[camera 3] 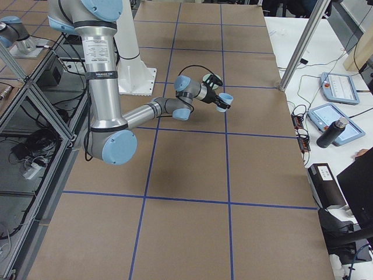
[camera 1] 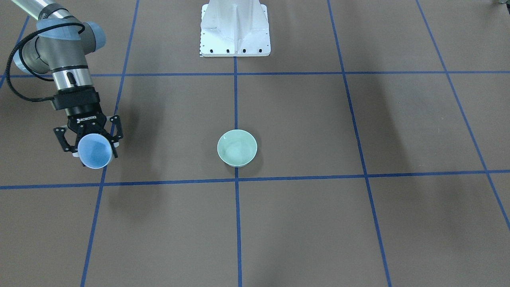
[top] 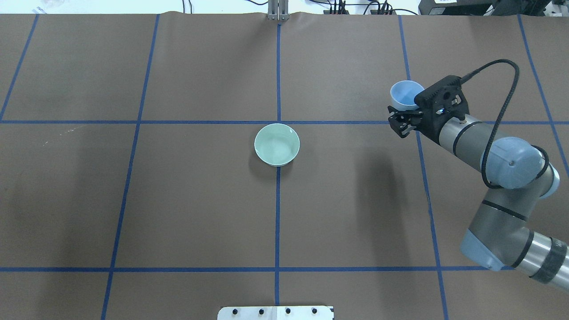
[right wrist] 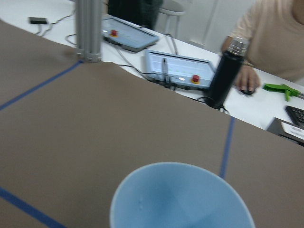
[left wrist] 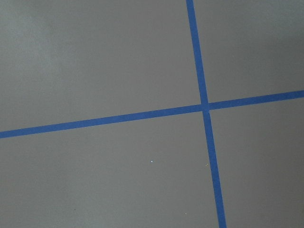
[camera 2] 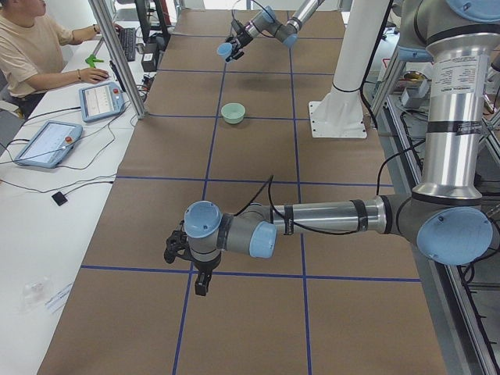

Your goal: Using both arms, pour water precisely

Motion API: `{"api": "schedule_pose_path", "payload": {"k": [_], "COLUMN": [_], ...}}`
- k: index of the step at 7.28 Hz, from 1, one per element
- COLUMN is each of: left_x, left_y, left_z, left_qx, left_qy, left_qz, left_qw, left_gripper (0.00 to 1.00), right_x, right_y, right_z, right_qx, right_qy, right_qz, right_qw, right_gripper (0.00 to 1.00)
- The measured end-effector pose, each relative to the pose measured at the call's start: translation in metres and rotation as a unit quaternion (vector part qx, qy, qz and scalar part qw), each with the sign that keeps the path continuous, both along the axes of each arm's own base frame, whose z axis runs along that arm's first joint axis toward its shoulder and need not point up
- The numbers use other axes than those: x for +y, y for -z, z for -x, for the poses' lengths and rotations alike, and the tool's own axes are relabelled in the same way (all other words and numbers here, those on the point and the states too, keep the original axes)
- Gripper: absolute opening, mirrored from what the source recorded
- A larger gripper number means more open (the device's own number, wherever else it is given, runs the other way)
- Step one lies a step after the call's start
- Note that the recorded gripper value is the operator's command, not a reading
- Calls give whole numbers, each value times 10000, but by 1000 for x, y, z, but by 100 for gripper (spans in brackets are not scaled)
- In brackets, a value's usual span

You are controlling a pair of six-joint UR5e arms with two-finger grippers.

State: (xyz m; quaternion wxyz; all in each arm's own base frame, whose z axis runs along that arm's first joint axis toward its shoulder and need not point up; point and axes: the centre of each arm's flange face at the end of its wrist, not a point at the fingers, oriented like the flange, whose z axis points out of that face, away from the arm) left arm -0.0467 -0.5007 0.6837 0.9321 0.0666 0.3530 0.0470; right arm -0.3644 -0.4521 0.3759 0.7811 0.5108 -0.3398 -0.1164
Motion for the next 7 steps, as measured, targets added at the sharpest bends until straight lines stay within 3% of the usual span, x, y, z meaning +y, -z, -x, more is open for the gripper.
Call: {"api": "schedule_pose_path", "payload": {"k": [2,3,5,7], "left_x": [0,0,1,2], "left_y": [0,-1,-4,-7], "left_z": [0,0,0,0], "left_qx": [-1,-2,-1,-2], "left_qy": [3,8,4,0], "left_qz": [7,22,47,76], "left_qw": [10000,10000,10000,10000], "left_gripper": [100,100,100,100], "right_x": [2,2,-8,-3], "right_y": [53,74,125,147], "right_z": [37,55,95,123], "right_qx": [-132,-90,389,816], "right_qy": [1140,1555,2174,2438], "right_qz": [-418,-445,-31,400], "right_qw": [9925,9868,9753,9656], "right_gripper": [0,0,0,0]}}
